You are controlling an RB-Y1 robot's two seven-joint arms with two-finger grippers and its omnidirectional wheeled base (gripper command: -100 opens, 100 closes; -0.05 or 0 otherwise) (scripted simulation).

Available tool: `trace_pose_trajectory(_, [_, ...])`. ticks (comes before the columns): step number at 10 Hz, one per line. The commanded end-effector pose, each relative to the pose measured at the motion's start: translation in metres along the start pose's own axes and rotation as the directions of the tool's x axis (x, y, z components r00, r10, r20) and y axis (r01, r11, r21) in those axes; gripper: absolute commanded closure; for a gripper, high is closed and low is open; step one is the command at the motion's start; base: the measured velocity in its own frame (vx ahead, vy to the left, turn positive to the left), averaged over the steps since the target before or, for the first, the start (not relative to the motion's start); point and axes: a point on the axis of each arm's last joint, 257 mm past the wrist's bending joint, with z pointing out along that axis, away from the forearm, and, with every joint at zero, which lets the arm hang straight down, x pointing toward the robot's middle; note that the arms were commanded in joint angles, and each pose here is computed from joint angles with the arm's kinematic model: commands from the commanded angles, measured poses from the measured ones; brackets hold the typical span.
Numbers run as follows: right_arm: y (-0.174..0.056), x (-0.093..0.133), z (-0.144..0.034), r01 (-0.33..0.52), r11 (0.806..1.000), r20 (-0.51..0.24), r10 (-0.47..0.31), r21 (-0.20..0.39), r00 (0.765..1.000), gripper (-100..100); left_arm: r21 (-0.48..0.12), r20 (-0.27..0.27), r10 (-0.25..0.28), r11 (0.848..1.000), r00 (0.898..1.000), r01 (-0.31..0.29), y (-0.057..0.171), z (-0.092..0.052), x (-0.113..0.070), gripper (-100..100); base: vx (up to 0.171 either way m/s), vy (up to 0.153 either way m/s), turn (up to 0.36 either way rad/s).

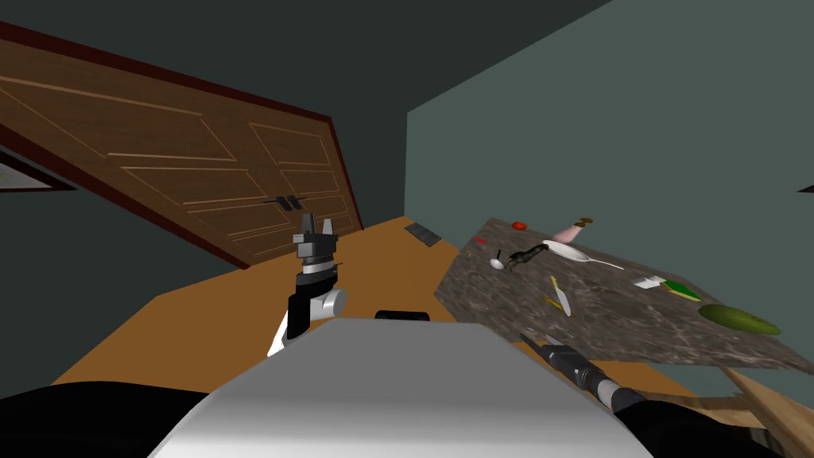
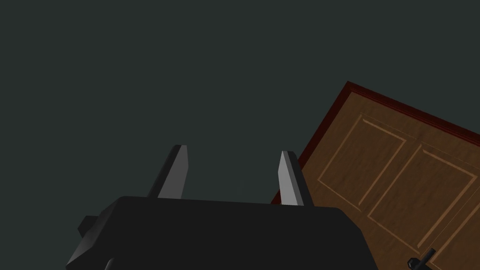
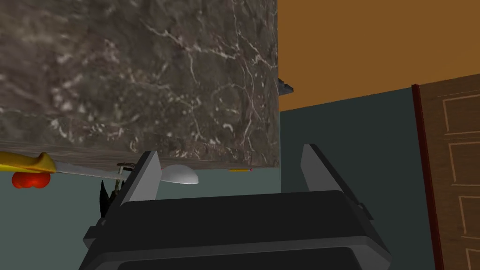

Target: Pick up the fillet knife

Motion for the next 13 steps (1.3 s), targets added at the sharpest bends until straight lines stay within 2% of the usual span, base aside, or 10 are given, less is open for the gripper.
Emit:
trace_pose_trajectory(1, [-0.024, 0.015, -0.013, 0.068, 0.997, -0.07, -0.066, 0.024, 0.995, -100, 0.0, 0.0, 0.0, 1.0, 1.0, 0.0, 0.0, 0.0, 0.0, 0, 0.091, -0.008, 0.088])
trace_pose_trajectory(2, [-0.026, 0.015, -0.013, 0.072, 0.997, -0.074, -0.07, 0.025, 0.995, -100, 0.0, 0.0, 0.0, 1.0, 1.0, 0.0, 0.0, 0.0, 0.0, 0, 0.069, -0.01, 0.054])
trace_pose_trajectory(3, [-0.045, 0.026, -0.025, 0.124, 0.991, -0.131, -0.118, 0.041, 0.984, -100, 0.0, 0.0, 0.0, 1.0, 1.0, 0.0, 0.0, 0.0, 0.0, 0, 0.079, -0.023, 0.074])
trace_pose_trajectory(4, [-0.046, 0.025, -0.025, 0.129, 0.991, -0.132, -0.123, 0.039, 0.984, -100, 0.0, 0.0, 0.0, 1.0, 1.0, 0.0, 0.0, 0.0, 0.0, 0, 0.073, -0.024, 0.069])
trace_pose_trajectory(6, [-0.076, 0.041, -0.046, 0.222, 0.974, -0.235, -0.206, 0.045, 0.95, -100, 0.0, 0.0, 0.0, 1.0, 1.0, 0.0, 0.0, 0.0, 0.0, 0, 0.111, -0.031, 0.124])
trace_pose_trajectory(7, [-0.08, 0.039, -0.046, 0.233, 0.972, -0.241, -0.216, 0.045, 0.946, -100, 0.0, 0.0, 0.0, 1.0, 1.0, 0.0, 0.0, 0.0, 0.0, 0, 0.114, -0.041, 0.048])
trace_pose_trajectory(9, [-0.105, 0.052, -0.066, 0.311, 0.95, -0.332, -0.283, 0.032, 0.9, -100, 0.0, 0.0, 0.0, 1.0, 1.0, 0.0, 0.0, 0.0, 0.0, 0, 0.1, -0.055, 0.096])
trace_pose_trajectory(10, [-0.106, 0.05, -0.065, 0.317, 0.948, -0.333, -0.289, 0.029, 0.897, -100, 0.0, 0.0, 0.0, 1.0, 1.0, 0.0, 0.0, 0.0, 0.0, 0, 0.089, -0.06, 0.042])
trace_pose_trajectory(13, [-0.132, 0.063, -0.089, 0.4, 0.916, -0.437, -0.365, -0.013, 0.822, -100, 0.0, 0.0, 0.0, 1.0, 1.0, 0.0, 0.0, 0.0, 0.0, 0, 0.113, -0.07, 0.085])
